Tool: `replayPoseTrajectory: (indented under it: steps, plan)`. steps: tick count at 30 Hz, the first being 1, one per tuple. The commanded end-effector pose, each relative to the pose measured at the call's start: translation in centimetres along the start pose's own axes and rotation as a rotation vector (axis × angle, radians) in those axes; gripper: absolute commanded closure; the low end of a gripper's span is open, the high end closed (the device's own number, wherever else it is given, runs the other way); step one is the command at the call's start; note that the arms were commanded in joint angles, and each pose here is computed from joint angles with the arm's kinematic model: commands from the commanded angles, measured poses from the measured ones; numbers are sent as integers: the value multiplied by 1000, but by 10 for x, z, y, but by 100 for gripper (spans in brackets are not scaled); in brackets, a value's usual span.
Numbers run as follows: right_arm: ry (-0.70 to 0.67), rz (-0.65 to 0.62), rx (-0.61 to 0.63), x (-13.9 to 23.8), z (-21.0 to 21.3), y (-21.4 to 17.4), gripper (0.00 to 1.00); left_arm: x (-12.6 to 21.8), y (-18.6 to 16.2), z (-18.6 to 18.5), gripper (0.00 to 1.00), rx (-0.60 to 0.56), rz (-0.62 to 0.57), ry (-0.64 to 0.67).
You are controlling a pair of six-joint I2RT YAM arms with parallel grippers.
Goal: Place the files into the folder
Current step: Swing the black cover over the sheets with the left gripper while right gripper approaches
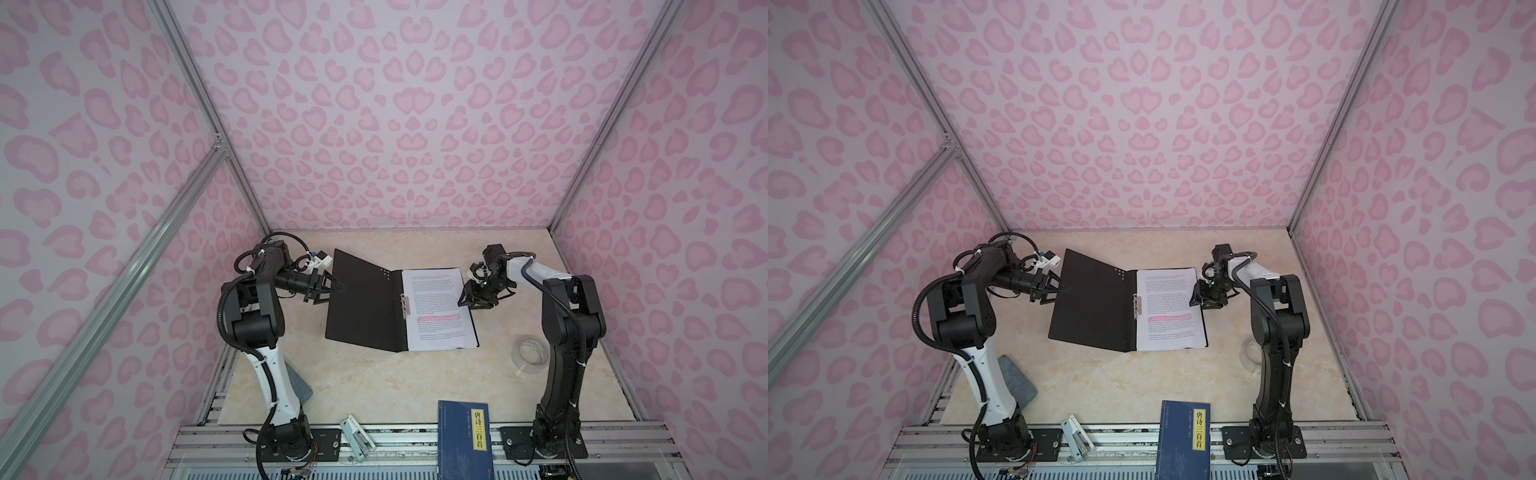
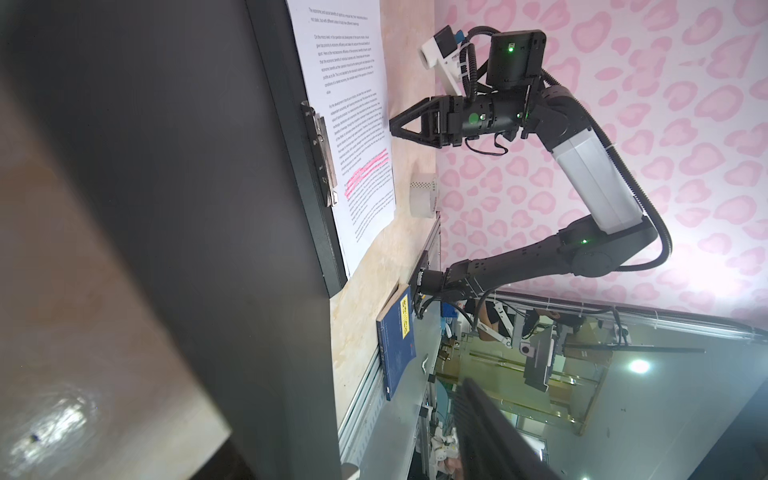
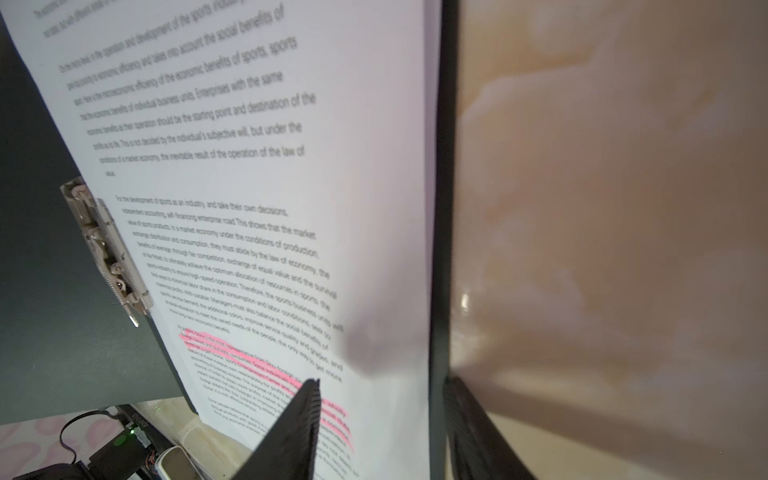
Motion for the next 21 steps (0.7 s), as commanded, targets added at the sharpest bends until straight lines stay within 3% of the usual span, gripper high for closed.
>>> replayPoseTrajectory:
  steps: [1,12,21]
  plan:
    - [-61,93,-37,-14,-11,-16,48,2,-1,-10,34,-9,-6,-39]
    - [-70,73,-46,-11,-15,-16,48,5,-3,-23,35,-32,-19,-40]
    - [-70,37,-59,-7,-18,-14,48,-5,-9,-70,31,-158,-19,11]
Point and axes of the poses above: each gripper's point midway between its finger pads, its own x axis back along the fingers, its own z axis along the line the jaws close on, y = z × x, the point moved 8 cm from there along x, back along the fingers, and after that the axes turned 13 degrees about x, right-handed, at the moved point
